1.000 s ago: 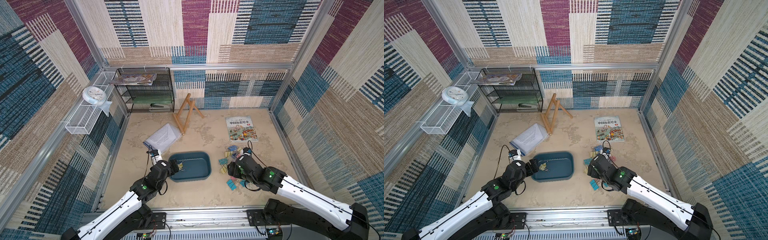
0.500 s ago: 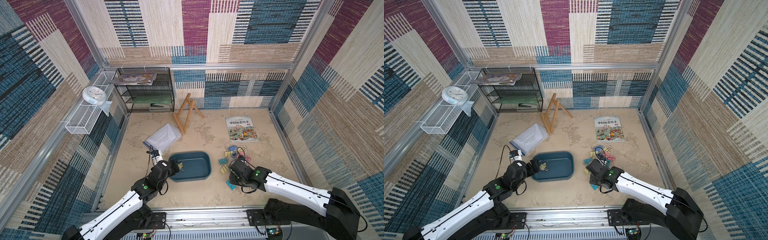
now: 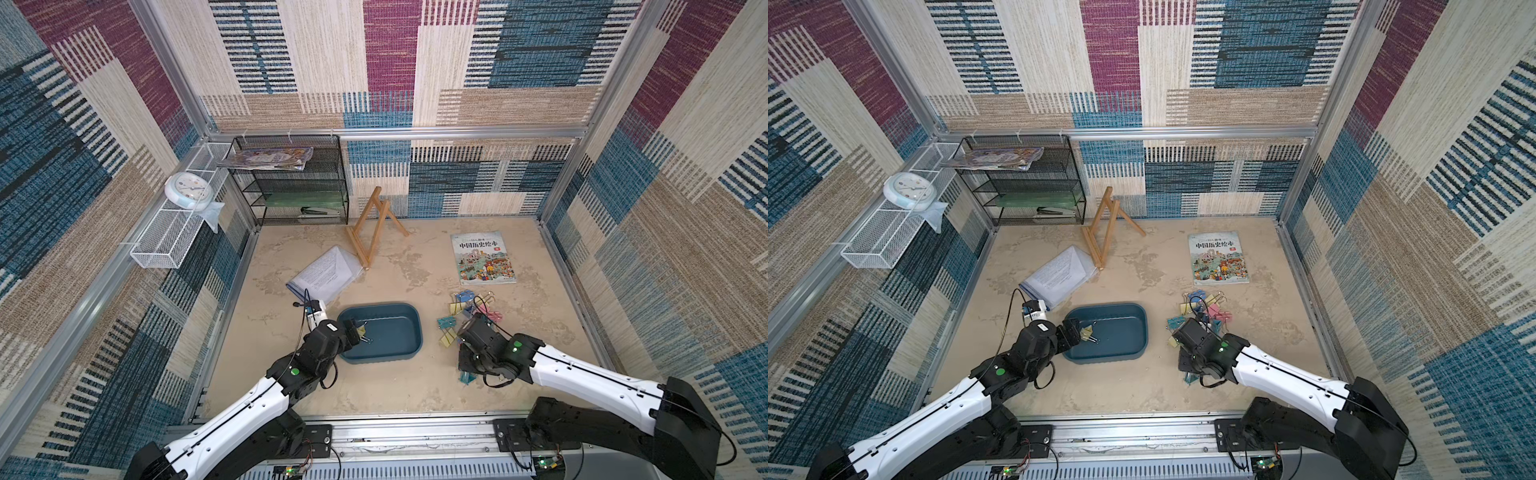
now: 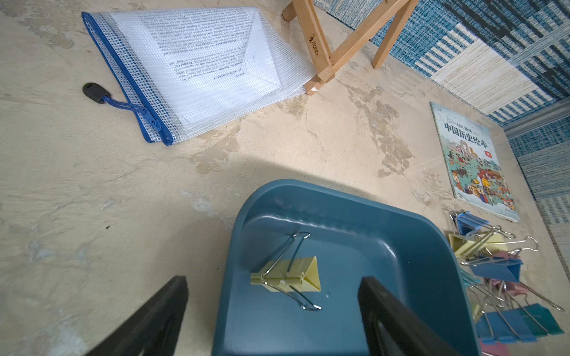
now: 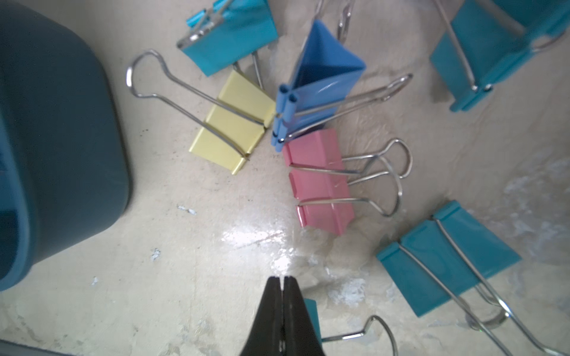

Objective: Put the binder clips in the storage box
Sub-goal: Pick up the binder clip at the center of the board, then place the binder clip in the storage box.

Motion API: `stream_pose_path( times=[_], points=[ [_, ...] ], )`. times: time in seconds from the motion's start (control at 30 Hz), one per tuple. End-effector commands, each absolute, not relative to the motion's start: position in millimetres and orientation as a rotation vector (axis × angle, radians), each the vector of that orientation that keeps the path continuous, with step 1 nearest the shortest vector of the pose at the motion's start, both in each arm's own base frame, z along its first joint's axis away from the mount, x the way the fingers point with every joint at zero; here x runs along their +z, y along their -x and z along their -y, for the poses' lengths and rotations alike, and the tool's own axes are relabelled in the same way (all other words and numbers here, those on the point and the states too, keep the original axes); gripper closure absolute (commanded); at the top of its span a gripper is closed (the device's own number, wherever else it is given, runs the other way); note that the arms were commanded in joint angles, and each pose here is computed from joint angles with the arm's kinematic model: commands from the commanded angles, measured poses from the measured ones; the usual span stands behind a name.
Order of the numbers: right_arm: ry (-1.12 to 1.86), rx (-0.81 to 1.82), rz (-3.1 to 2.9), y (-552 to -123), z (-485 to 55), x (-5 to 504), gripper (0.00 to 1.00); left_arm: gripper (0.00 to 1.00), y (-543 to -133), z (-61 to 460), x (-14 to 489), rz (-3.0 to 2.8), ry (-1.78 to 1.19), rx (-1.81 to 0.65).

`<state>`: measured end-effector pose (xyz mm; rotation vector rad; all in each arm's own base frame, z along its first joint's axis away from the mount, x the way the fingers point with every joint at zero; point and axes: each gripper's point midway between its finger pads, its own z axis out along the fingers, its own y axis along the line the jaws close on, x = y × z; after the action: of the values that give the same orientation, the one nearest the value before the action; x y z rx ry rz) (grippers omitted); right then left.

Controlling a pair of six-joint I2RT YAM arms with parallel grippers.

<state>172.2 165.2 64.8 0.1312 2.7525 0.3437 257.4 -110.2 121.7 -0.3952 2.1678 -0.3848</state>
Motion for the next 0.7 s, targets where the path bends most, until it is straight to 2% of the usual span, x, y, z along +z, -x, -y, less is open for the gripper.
stream_pose_path(
  times=[0.0, 0.17, 0.33, 0.5, 0.67],
  points=[
    [-0.120, 0.397, -2.709, -177, -172, 87, 1.00, 0.09, -260, 110, 127, -2.140, 0.405, -0.395],
    [-0.135, 0.589, -2.515, -202, -194, 151, 1.00, 0.09, -260, 108, 130, -2.127, 0.405, -0.391],
    [-0.112, 0.864, -2.299, -224, -242, 205, 1.00, 0.09, -260, 107, 135, -2.114, 0.400, -0.387],
    [-0.064, 0.944, -2.215, -237, -301, 216, 1.00, 0.09, -257, 102, 140, -2.101, 0.402, -0.378],
    [-0.048, 0.956, -2.194, -240, -360, 191, 1.00, 0.09, -252, 94, 150, -2.086, 0.396, -0.351]
  ],
)
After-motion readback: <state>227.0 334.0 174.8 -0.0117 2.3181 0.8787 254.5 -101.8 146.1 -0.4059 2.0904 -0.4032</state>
